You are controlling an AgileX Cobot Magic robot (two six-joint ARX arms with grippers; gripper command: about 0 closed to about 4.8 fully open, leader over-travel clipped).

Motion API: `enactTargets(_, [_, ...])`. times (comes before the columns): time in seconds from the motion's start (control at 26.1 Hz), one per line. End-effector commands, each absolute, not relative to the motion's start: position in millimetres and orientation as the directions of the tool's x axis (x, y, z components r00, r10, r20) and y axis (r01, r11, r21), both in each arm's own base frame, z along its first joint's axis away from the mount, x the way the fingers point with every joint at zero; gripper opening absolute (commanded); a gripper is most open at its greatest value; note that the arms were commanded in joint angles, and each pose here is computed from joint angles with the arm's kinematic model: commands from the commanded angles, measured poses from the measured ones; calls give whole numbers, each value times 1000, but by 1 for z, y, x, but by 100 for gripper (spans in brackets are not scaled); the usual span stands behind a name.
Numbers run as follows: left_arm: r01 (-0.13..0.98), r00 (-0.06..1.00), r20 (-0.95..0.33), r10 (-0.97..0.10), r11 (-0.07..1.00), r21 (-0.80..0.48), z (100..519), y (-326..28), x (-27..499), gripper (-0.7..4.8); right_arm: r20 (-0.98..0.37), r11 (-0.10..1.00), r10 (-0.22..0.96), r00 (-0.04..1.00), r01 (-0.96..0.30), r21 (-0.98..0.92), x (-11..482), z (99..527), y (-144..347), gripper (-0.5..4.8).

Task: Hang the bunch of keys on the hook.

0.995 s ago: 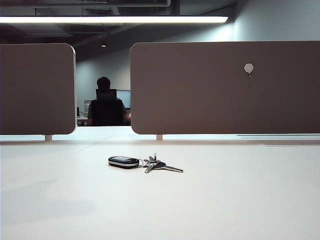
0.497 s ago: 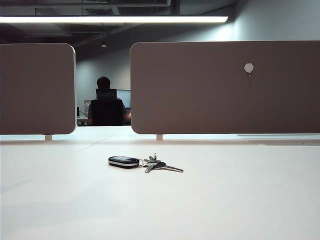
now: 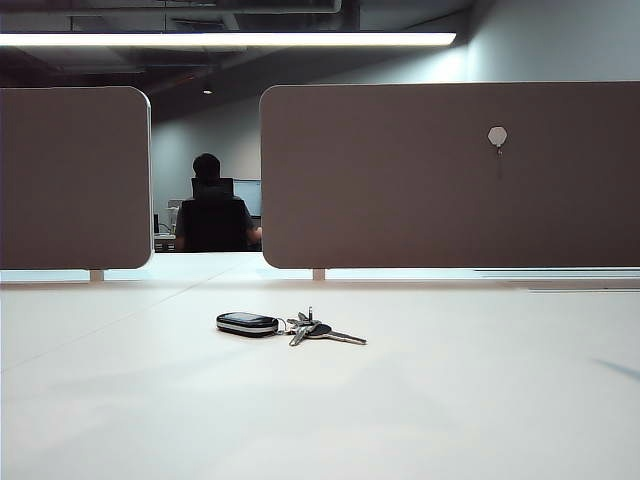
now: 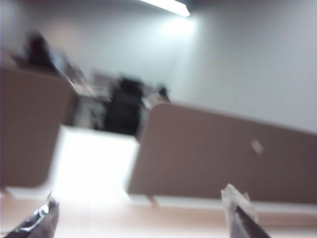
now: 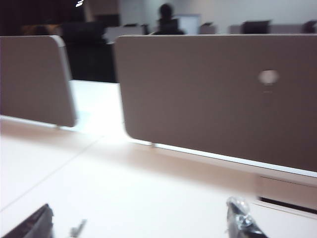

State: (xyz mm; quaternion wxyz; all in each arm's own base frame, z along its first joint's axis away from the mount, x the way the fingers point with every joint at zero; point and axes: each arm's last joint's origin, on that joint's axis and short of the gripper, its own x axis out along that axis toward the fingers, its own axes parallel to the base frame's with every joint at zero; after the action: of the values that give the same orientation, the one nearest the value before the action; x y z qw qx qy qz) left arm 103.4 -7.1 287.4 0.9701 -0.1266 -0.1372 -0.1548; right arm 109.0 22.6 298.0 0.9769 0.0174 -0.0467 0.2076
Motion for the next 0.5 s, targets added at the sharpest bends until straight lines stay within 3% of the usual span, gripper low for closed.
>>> enactTargets(0.04, [489, 868, 232, -439, 838, -242, 290, -17, 125, 479, 112, 891, 449, 886, -453, 16, 131, 310, 36, 479])
enactTargets(0.31, [636, 766, 104, -634, 725, -264, 300, -48, 166, 479, 108, 778, 619, 778, -626, 53, 185, 301, 91, 479])
enactTargets(0.5, [717, 687, 42, -726, 666, -207, 299, -73, 176, 479, 20, 668, 723, 690, -707, 231, 216, 271, 116, 479])
